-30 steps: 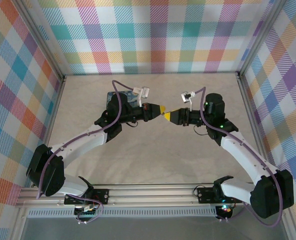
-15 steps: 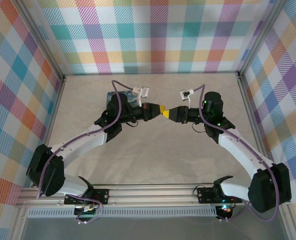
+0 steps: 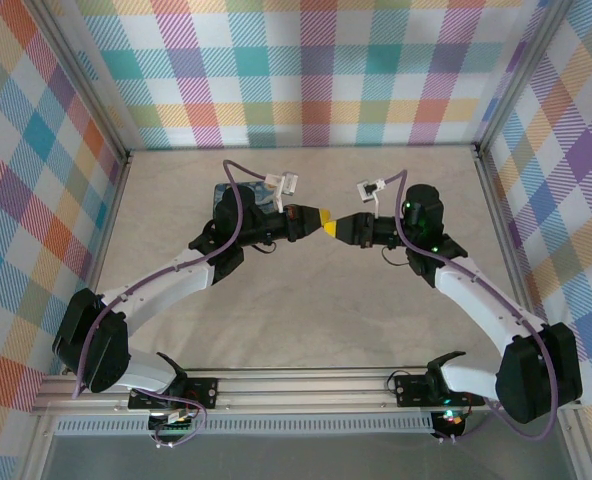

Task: Unlock a padlock with a key

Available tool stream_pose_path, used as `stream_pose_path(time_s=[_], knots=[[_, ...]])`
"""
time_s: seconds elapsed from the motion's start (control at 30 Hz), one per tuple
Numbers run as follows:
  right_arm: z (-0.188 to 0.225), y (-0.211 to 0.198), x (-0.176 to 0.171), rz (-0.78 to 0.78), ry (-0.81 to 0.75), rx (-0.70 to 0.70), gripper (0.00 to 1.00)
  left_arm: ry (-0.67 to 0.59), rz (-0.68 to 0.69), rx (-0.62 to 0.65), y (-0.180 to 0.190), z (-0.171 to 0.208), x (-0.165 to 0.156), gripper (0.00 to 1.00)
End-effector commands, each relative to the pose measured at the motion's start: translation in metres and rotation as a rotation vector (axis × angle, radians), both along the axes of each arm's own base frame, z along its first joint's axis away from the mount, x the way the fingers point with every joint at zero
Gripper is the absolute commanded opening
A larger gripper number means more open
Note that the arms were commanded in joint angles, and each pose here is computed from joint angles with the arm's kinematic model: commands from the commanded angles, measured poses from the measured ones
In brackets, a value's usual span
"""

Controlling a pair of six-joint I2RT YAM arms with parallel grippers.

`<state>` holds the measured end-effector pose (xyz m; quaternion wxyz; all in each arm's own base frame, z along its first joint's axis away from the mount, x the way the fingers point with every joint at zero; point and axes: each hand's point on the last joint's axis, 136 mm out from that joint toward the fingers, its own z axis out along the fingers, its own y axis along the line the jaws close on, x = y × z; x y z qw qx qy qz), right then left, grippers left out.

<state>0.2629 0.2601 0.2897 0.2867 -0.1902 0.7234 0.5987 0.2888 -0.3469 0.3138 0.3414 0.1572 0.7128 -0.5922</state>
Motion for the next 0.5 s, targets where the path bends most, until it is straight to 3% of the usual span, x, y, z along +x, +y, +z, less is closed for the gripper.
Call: stream_pose_path(time_s=[0.0, 0.47], knots=[[0.0005, -0.0010, -0.0055, -0.001, -0.036, -0.007, 0.31, -0.045, -0.025, -0.025, -0.0038, 0.0205, -0.0058, 0.00], [0.0071, 0.0015, 0.0024, -0.011, -0.042, 0.006, 0.24, -0.039, -0.036, -0.021, -0.0054, 0.0185, -0.0063, 0.00]])
